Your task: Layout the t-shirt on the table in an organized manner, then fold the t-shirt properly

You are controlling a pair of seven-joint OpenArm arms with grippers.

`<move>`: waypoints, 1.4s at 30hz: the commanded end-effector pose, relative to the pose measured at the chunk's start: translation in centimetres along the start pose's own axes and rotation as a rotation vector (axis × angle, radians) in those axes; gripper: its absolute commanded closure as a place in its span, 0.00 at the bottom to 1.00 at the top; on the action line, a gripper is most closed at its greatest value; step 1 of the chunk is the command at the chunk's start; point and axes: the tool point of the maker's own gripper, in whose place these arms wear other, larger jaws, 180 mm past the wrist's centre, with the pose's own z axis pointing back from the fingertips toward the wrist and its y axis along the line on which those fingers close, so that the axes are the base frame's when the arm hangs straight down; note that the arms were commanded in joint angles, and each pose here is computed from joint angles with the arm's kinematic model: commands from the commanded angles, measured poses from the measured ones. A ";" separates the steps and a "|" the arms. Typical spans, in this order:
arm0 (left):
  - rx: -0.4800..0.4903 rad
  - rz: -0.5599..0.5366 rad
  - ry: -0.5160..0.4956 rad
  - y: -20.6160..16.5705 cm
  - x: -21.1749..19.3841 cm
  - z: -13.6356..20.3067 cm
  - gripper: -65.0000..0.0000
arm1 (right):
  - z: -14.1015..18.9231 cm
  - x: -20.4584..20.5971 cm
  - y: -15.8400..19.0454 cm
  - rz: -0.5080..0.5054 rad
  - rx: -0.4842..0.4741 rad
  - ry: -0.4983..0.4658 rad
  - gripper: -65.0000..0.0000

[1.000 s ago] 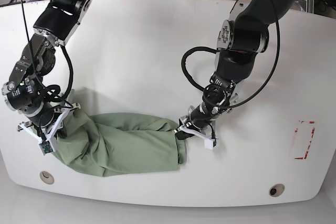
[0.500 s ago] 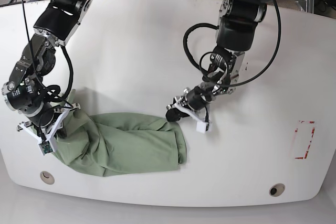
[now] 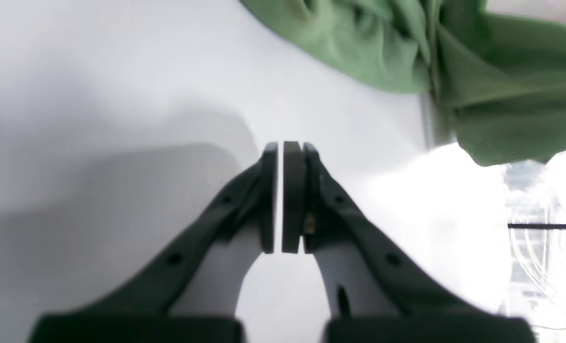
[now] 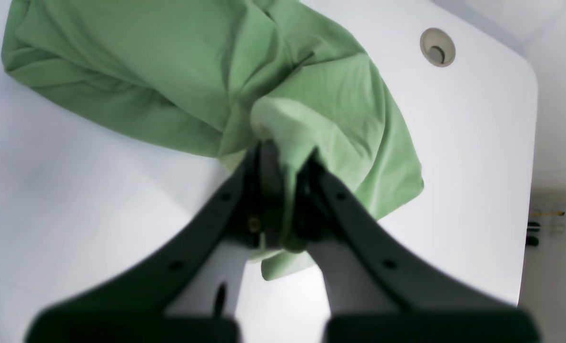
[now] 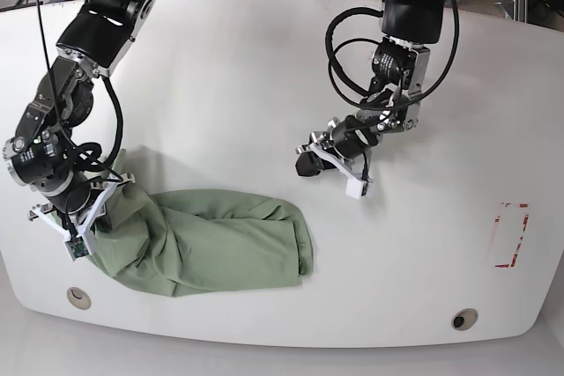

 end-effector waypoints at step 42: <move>0.255 0.251 -0.243 0.9 4.4 -8.7 0.45 | 0.5 2.1 -0.2 0.001 -0.007 -0.074 1.00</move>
